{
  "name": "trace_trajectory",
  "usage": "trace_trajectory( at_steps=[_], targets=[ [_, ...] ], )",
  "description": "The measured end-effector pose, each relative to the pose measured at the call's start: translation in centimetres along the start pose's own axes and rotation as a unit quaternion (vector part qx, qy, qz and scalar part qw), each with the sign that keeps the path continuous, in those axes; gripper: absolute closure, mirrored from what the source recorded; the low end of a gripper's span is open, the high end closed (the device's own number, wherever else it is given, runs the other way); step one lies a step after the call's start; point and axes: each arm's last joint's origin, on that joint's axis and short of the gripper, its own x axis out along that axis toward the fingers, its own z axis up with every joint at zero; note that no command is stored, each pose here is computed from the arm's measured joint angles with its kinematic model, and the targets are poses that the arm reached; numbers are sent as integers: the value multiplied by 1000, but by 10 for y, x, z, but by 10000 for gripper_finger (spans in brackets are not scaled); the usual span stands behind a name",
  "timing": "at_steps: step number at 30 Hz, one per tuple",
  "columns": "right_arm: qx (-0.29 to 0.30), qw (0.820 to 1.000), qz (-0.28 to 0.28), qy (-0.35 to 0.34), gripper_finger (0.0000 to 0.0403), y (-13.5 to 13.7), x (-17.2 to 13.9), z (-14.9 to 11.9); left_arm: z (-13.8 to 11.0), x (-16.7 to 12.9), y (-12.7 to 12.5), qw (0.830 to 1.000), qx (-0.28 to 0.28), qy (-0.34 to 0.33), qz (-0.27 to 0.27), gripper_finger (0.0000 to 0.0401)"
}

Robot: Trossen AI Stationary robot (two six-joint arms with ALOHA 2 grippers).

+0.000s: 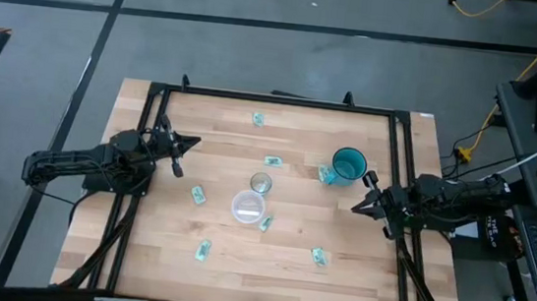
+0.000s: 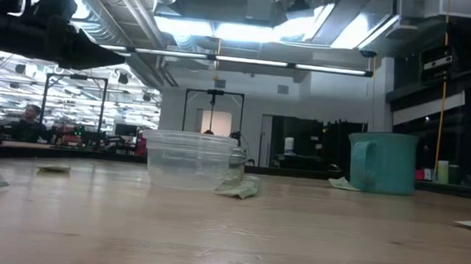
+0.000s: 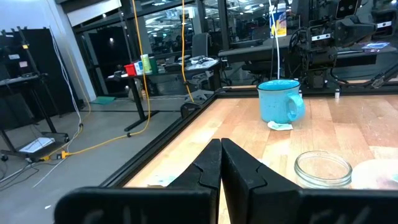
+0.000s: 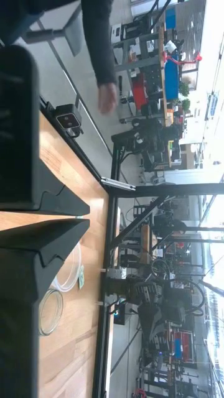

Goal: Pick and place items into bin

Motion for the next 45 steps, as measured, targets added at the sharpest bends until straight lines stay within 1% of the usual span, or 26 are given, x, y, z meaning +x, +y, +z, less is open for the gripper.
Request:
trace_trajectory(
  at_steps=[31, 35, 45],
  targets=[
    [0, 1000, 0, 0, 377, 0, 0, 0, 0, 0, 0, 1000, 0, 0, 0, 397],
    [-25, 1000, 0, 0, 377, 0, 0, 0, 0, 0, 0, 1000, -1, 0, -2, 397],
    [-22, 1000, 0, -1, 377, 0, 0, 0, 0, 0, -1, 1000, -1, -1, -10, 397]
  ],
)
